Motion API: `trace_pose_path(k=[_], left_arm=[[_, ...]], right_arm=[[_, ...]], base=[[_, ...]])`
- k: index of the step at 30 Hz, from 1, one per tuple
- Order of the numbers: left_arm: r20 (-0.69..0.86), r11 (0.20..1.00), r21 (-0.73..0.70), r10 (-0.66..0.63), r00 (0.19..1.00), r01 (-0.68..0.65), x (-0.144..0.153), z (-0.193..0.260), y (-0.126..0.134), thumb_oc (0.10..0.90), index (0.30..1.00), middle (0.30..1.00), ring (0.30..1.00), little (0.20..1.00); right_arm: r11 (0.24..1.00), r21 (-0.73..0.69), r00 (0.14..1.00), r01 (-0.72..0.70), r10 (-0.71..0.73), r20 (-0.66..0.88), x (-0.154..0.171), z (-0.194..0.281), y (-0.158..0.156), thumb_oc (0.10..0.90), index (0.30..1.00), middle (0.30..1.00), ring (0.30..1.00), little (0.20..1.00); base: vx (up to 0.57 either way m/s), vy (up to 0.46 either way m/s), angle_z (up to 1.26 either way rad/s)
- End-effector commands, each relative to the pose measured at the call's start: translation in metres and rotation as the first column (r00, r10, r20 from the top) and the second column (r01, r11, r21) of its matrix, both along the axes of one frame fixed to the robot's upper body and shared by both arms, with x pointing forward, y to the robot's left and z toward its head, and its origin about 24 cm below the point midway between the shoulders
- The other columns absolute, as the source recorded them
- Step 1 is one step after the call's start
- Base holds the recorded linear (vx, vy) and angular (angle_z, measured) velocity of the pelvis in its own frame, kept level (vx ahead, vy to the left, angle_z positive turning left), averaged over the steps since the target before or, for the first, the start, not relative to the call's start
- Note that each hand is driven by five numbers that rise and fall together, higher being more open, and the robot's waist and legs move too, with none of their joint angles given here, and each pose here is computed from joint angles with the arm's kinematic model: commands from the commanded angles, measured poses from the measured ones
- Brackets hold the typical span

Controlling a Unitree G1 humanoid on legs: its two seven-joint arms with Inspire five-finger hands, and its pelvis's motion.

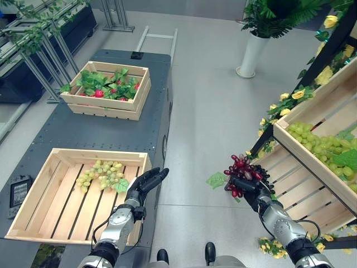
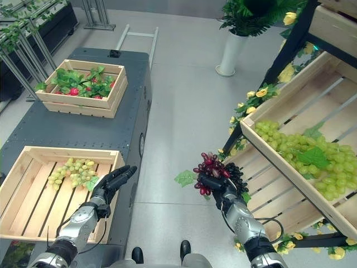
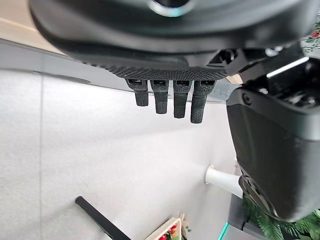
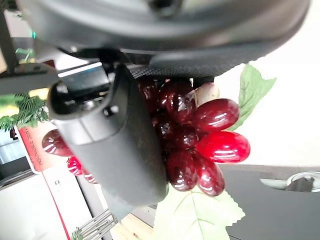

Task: Pick up the fruits from the basket on one side to the basket on the other side

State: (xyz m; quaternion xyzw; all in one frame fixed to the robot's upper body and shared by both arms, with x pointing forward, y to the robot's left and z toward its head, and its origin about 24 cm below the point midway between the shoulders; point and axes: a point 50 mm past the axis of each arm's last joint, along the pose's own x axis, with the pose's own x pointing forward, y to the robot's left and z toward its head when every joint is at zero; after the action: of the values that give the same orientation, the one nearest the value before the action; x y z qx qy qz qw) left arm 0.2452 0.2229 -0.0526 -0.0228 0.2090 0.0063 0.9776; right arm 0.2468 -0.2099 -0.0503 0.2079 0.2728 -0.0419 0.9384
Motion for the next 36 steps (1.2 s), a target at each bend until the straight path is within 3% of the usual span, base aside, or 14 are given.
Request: trace_pose_path(k=[1,10,25,36], left_arm=[[0.254,0.995,-0.092,-0.003,0.967,0.027,0.027,0.037,-0.018,0.8,0.9,0.9,0.9,0.9],[0.474,0.987,-0.135,-0.014,0.88,0.088,0.068,0.099,-0.042,0.8,0.9,0.9,0.9,0.9],[0.546,0.988,-0.089,-0.06,0.836,0.128,0.08,0.123,-0.056,0.8,0.9,0.9,0.9,0.9],[0.556,0.983,-0.119,-0.051,0.829,0.14,0.077,0.124,-0.061,0.8,0.9,0.9,0.9,0.9]], right_arm=[[0.998,-0.06,0.958,0.035,-0.017,0.286,0.038,0.051,-0.017,0.4,0.3,0.3,0.3,0.3],[0.981,-0.1,0.881,0.164,-0.101,0.462,0.068,0.101,-0.042,0.4,0.3,0.3,0.3,0.3],[0.935,-0.096,0.753,0.341,-0.21,0.624,0.08,0.153,-0.075,0.4,0.3,0.3,0.3,0.3],[0.834,-0.13,0.547,0.536,-0.226,0.806,0.068,0.217,-0.112,0.4,0.3,0.3,0.3,0.3]], base=[[-0.05,0.039,-0.22],[-0.23,0.026,-0.09],[-0.05,0.013,0.01],[0.0,0.037,-0.03]])
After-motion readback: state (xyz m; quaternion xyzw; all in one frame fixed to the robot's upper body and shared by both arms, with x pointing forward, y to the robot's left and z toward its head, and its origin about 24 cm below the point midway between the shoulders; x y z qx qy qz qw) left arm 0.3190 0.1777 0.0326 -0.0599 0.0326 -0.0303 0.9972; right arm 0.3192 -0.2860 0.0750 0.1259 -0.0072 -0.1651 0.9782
